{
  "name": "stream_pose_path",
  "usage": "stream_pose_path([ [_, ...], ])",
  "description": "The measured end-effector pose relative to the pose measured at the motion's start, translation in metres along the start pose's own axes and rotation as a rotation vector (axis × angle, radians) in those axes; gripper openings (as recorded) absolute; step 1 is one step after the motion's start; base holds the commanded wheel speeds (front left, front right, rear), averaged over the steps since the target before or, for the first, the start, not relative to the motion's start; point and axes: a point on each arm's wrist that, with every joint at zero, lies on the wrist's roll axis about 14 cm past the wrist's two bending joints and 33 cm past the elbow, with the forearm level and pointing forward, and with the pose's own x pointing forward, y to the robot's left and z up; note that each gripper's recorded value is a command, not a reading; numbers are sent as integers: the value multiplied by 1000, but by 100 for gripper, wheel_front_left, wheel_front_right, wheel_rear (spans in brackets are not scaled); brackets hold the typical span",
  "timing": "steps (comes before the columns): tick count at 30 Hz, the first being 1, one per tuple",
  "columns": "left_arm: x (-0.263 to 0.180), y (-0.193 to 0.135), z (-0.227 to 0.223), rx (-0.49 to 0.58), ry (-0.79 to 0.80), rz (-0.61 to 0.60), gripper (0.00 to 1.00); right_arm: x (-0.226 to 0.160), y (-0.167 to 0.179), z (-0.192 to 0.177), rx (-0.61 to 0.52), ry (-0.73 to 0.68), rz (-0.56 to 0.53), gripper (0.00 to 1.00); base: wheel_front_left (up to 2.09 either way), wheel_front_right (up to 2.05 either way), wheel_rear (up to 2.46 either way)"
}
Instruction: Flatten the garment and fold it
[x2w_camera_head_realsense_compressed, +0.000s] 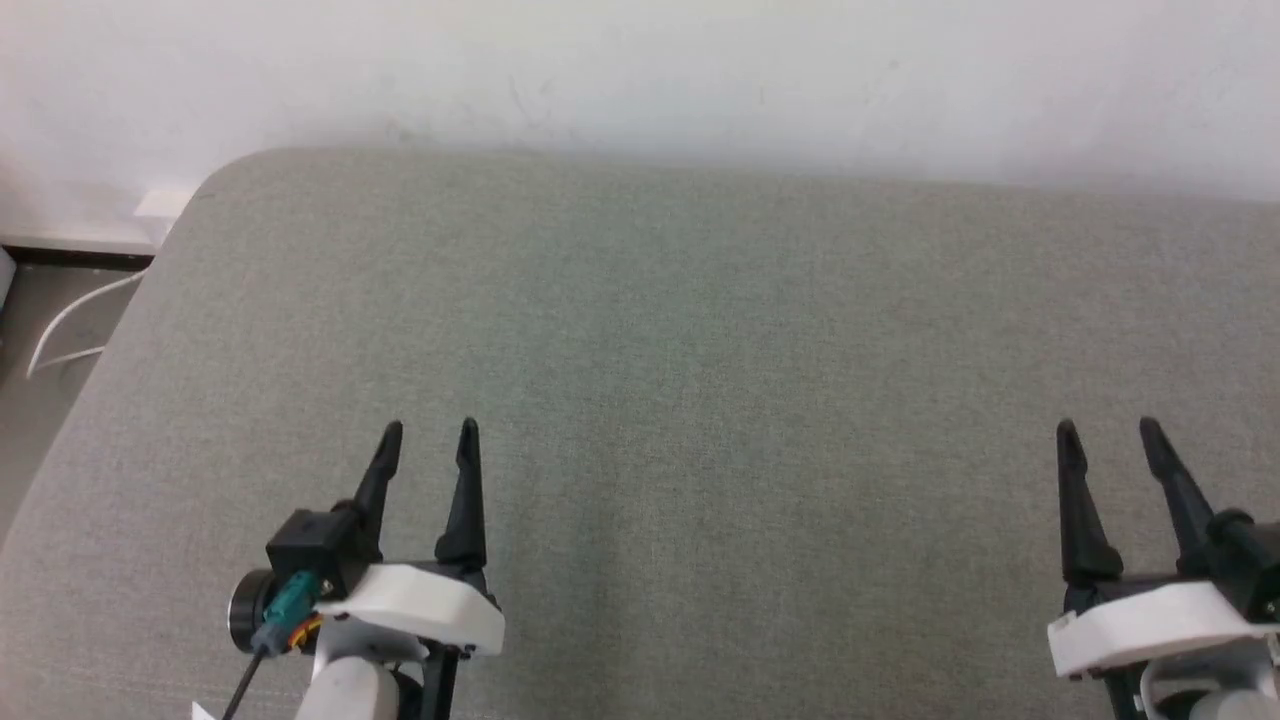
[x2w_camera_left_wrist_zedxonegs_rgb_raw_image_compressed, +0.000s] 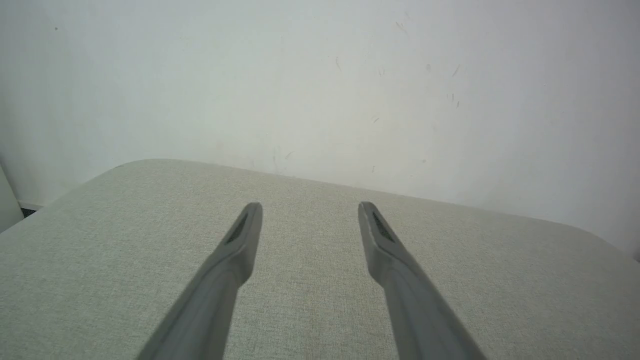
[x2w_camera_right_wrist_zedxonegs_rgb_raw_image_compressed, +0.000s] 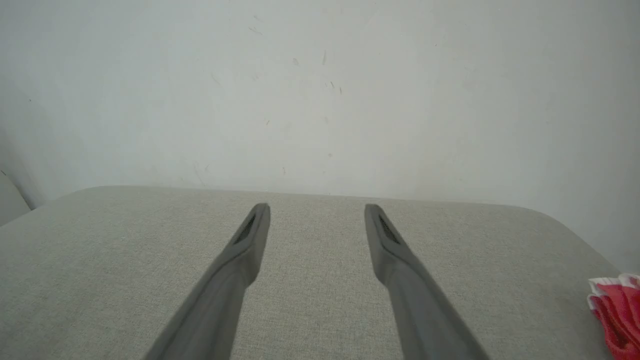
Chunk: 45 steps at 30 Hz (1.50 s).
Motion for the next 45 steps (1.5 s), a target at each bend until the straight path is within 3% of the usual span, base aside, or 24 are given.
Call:
stream_pose_path([
  [12,-24,-3,-5,8,16,-4,100,-27,-1,-13,33,34,-12,100,0,0,0],
  [24,-28,-3,-9,7,30,-5,100,-31,-2,-18,59,46,-21,100,0,0,0],
  [25,-28,-3,-10,7,32,-5,0,-31,-2,-18,58,47,-21,0,0,0,0],
  [45,-26,-5,-11,8,42,-9,0,-32,-2,-20,56,60,-21,0,0,0,0],
])
